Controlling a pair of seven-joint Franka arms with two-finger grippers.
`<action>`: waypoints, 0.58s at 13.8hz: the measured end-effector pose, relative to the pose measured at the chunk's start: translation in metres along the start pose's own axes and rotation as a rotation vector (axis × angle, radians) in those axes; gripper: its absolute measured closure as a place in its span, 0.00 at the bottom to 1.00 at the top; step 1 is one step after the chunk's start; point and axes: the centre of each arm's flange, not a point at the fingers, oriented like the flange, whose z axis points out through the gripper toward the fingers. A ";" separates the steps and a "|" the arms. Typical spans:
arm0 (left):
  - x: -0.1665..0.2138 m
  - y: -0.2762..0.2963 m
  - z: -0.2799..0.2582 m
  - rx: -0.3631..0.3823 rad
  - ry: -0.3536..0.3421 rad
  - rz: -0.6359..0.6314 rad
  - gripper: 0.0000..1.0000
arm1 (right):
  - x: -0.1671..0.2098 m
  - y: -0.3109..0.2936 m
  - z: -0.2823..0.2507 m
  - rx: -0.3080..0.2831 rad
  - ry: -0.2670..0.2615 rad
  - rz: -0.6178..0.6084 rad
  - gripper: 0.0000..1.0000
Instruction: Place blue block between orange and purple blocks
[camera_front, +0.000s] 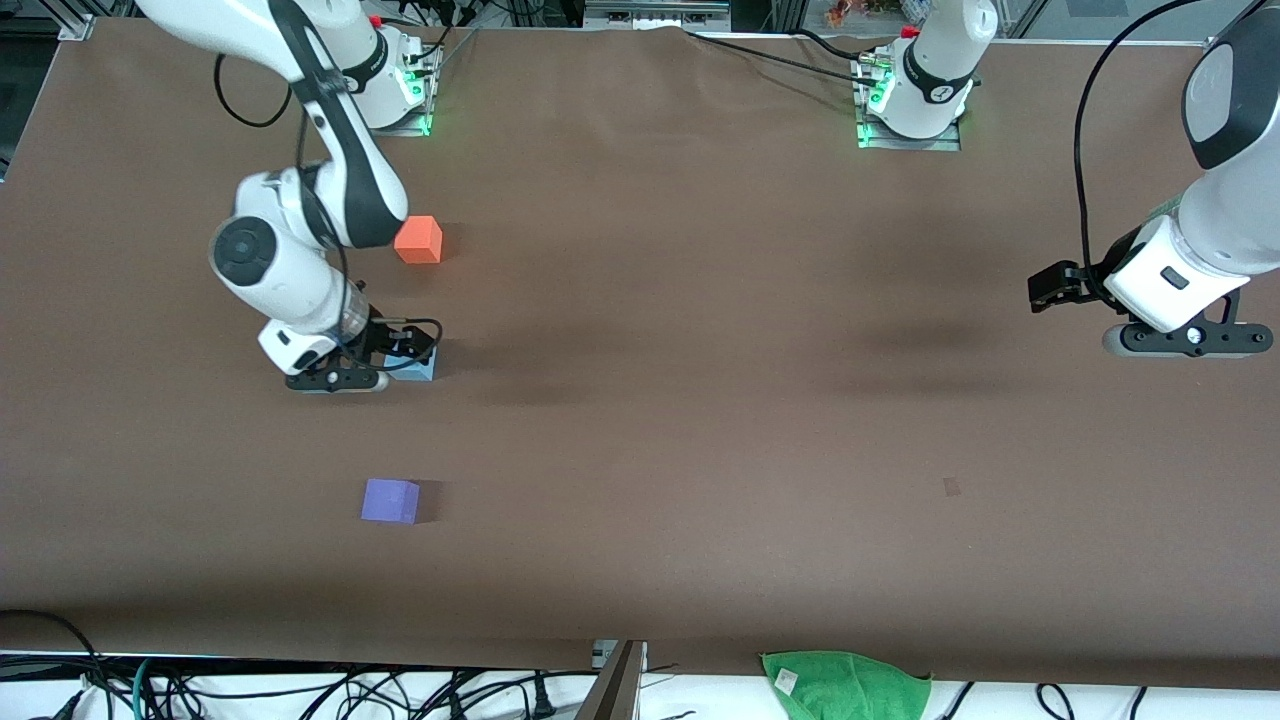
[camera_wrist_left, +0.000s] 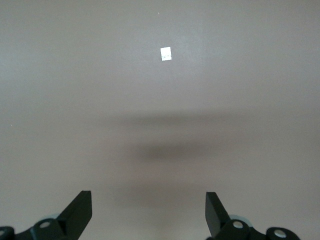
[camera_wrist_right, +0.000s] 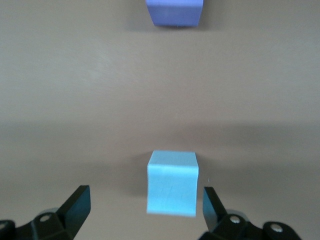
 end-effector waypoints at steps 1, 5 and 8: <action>0.000 0.000 0.000 0.000 0.000 0.000 0.00 | 0.003 -0.002 -0.033 0.008 -0.014 0.003 0.00; 0.000 0.000 -0.001 0.000 0.000 -0.001 0.00 | 0.002 0.021 -0.166 0.038 -0.003 0.019 0.00; 0.000 0.000 -0.001 0.000 0.000 -0.001 0.00 | -0.015 0.035 -0.228 0.014 -0.004 -0.002 0.00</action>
